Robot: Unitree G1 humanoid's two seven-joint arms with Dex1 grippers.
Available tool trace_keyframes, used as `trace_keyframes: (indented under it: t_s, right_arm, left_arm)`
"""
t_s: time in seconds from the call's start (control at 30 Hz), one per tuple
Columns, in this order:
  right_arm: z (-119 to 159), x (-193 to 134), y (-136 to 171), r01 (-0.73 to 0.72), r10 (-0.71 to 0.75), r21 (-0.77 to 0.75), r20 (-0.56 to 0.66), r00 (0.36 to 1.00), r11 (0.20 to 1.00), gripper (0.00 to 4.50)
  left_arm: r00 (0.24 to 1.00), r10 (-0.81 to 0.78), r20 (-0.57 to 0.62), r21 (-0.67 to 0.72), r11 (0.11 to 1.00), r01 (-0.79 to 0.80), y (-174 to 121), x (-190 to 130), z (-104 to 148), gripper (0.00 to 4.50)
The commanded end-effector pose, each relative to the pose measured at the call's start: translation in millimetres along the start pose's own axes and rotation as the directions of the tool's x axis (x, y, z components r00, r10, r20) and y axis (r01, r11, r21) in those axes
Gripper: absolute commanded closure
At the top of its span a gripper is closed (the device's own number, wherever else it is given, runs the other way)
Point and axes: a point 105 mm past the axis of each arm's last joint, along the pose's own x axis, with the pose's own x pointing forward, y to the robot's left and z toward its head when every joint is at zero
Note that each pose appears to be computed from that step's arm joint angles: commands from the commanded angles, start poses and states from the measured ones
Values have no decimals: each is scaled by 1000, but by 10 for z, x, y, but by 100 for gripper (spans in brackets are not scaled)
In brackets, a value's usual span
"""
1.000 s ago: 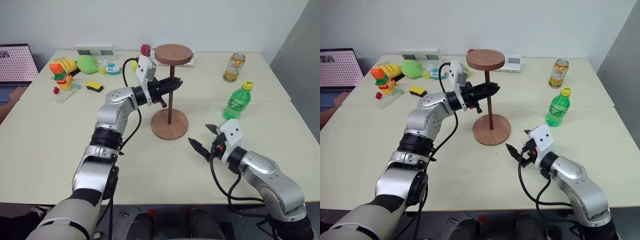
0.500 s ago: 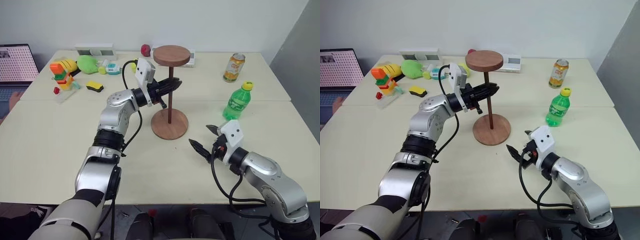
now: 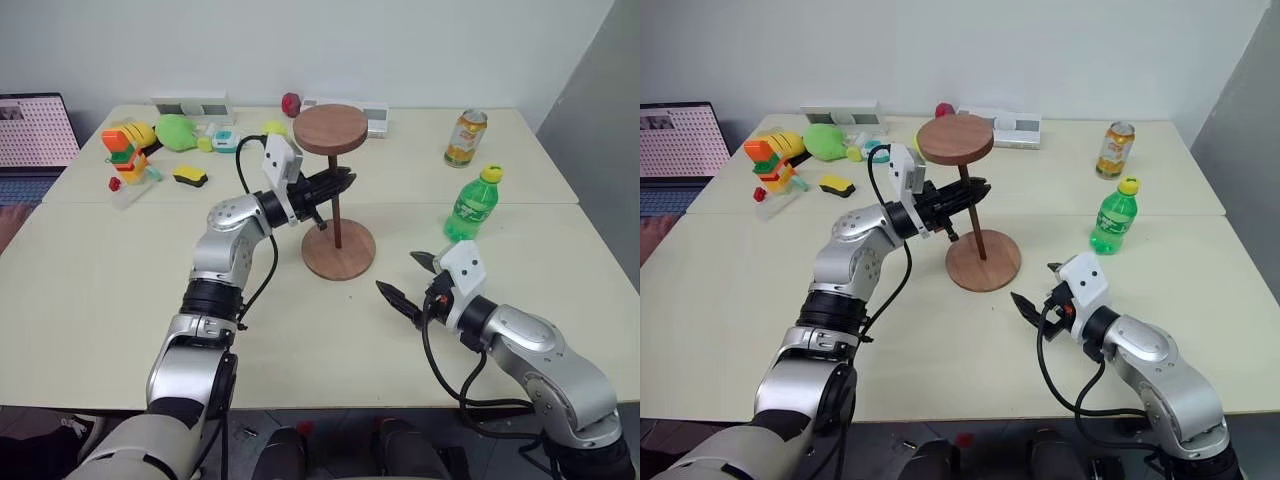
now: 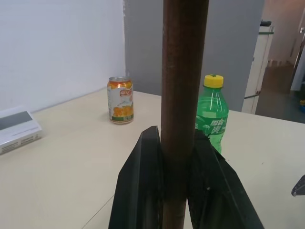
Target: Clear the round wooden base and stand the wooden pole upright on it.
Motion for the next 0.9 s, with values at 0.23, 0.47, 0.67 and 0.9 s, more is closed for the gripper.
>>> trace_keyframes:
  t_s: [0.23, 0.47, 0.67, 0.9]
  right_arm:
    - [144, -40, 9, -13, 14, -32, 41, 999, 999, 0]
    - [113, -13, -3, -30, 31, -33, 30, 999, 999, 0]
    - [100, 39, -7, -61, 62, -31, 27, 998, 998, 0]
    - [79, 42, -67, -138, 138, -56, -5, 990, 989, 0]
  left_arm:
    - [985, 5, -171, -94, 995, -21, -35, -166, -502, 421]
    - [989, -26, -144, -107, 994, 10, -90, -181, -399, 262]
    - [979, -7, -204, -99, 995, -14, -96, -405, -427, 134]
    - [925, -5, -380, -56, 998, -17, -59, -1110, -305, 7]
